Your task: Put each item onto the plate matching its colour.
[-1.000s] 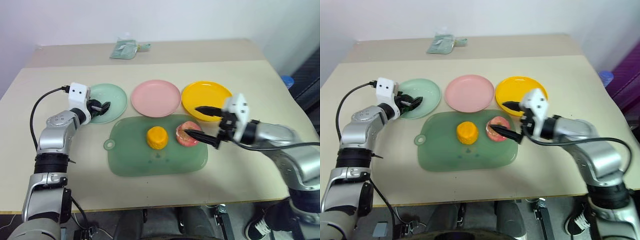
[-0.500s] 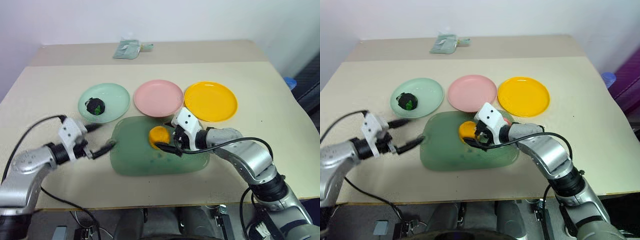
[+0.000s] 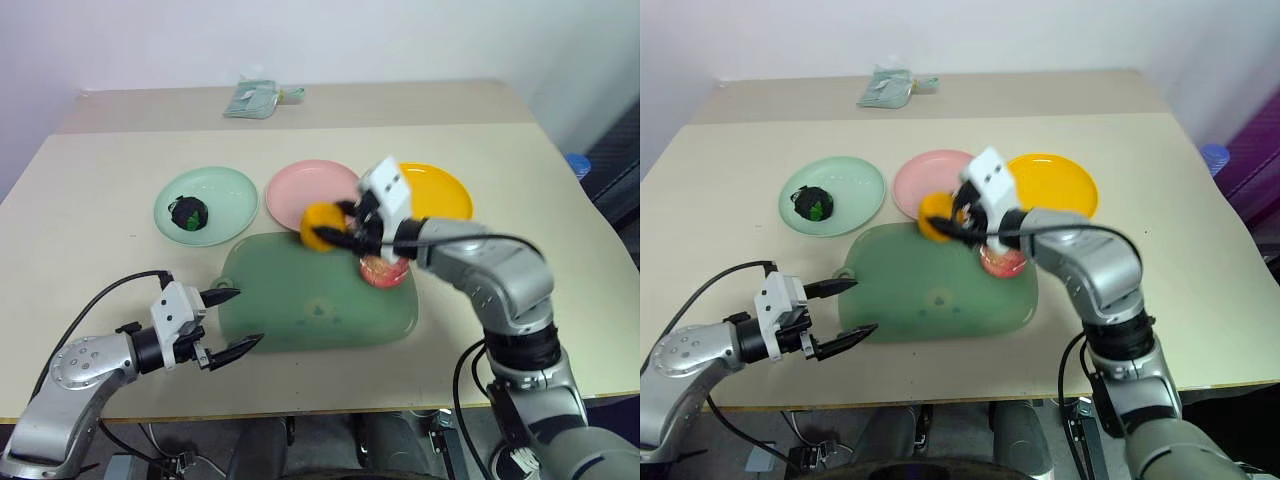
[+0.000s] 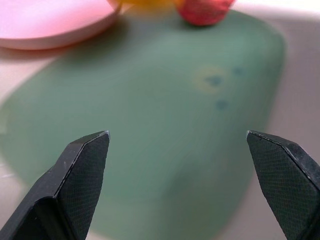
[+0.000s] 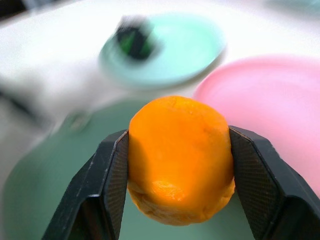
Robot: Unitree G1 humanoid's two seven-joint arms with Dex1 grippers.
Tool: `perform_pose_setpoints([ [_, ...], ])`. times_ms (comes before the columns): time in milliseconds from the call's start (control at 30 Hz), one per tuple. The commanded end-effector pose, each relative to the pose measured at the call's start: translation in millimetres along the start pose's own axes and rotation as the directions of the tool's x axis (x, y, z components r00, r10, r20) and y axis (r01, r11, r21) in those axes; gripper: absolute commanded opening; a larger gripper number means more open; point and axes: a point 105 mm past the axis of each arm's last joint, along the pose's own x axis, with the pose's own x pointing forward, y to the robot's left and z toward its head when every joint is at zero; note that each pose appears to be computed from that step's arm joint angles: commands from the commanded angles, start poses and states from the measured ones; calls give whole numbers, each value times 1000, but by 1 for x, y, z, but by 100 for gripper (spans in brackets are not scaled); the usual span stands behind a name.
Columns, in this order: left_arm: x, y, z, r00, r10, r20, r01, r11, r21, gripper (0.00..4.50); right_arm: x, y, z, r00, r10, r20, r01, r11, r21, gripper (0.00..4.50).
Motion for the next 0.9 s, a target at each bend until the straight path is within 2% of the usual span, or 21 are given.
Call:
perform_pose_setpoints([
  [33,10,-14,11,997,-55,46,53,998,43,450,-10,-63,0,967,-252,-28,253,967,28,238],
  [133,17,-19,11,996,-70,59,67,997,44,450,-15,-101,-23,919,-379,-111,379,925,-20,238],
  [233,23,-21,13,995,-74,70,71,996,48,450,-14,-121,-37,899,-417,-130,419,908,-20,238],
  [300,24,-21,15,995,-71,74,67,996,51,450,-14,-123,-33,909,-406,-90,404,914,-43,342],
  [333,24,-21,16,995,-68,74,64,997,53,450,-14,-117,-25,926,-373,-53,370,927,-62,375],
  [367,23,-20,17,995,-64,72,60,997,55,450,-15,-111,-17,941,-337,-15,335,939,-83,429],
  [400,23,-19,18,996,-60,71,56,997,55,450,-16,-105,-11,953,-302,15,302,948,-98,445],
  [500,21,-17,20,997,-46,67,42,998,56,450,-36,-76,2,990,-106,91,116,986,-120,445],
  [567,20,-16,22,997,-43,65,39,998,57,450,-55,-51,-1,994,57,94,-45,992,-119,445],
  [667,20,-13,23,997,-44,63,40,997,60,450,-73,-23,-31,978,205,-46,-210,964,-163,445],
  [767,20,-10,25,997,-48,63,44,997,64,450,-76,-10,-61,956,246,-159,-267,955,-126,445],
  [900,20,-8,26,997,-53,63,49,997,67,450,-67,-19,-91,950,165,-266,-210,967,-148,445],
])
